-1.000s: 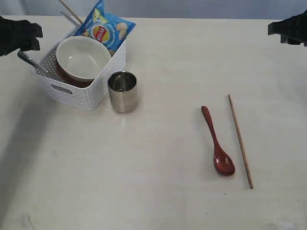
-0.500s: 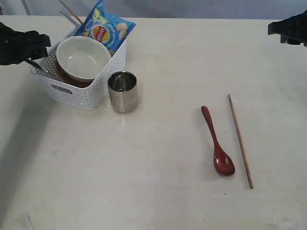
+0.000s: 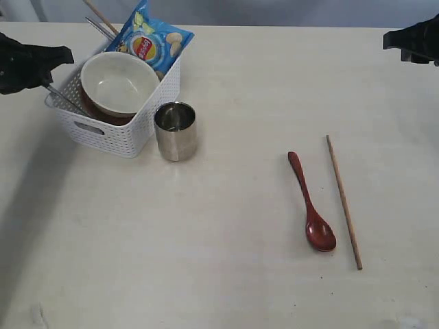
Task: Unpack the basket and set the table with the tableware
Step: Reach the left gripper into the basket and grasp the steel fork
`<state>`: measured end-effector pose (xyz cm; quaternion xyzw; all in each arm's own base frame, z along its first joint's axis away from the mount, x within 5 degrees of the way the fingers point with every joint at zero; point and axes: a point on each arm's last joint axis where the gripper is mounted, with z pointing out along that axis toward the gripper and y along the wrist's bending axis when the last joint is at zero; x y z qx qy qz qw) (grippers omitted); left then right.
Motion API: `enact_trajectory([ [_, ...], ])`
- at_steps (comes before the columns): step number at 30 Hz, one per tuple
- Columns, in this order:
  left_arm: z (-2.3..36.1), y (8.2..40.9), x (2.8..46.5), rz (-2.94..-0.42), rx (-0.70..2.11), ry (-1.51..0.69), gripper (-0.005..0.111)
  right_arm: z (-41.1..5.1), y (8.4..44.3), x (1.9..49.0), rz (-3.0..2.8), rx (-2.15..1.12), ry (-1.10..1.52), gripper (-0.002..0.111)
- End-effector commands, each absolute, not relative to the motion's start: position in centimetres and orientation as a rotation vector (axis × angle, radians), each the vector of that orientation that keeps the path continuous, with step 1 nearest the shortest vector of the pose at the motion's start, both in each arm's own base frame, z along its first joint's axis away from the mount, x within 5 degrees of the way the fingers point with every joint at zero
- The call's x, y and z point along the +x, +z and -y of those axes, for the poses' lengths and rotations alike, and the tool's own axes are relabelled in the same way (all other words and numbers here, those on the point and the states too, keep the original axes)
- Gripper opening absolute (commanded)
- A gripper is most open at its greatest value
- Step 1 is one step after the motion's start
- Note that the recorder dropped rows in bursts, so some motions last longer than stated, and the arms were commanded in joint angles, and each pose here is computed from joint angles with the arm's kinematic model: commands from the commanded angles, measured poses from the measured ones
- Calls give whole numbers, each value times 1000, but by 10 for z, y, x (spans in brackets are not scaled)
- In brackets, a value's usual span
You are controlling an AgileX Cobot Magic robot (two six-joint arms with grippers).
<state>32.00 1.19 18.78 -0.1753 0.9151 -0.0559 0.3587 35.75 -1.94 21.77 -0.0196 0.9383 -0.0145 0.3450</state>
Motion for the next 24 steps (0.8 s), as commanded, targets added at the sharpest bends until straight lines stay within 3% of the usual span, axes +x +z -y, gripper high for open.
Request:
enact_trajectory([
  [1, -12, 186, 319, -2367, -447, -141, 4, 21, 218, 357, -2428, -44, -38, 37],
  [8, -12, 194, 321, -2304, -424, -145, 1, 21, 218, 357, -2428, -44, -38, 37],
  [14, -12, 227, 315, -2192, -316, -117, 0, 21, 219, 358, -2420, -43, -40, 37],
  [24, -11, 256, 306, -2079, -265, -109, 0, 21, 219, 358, -2413, -43, -41, 37],
])
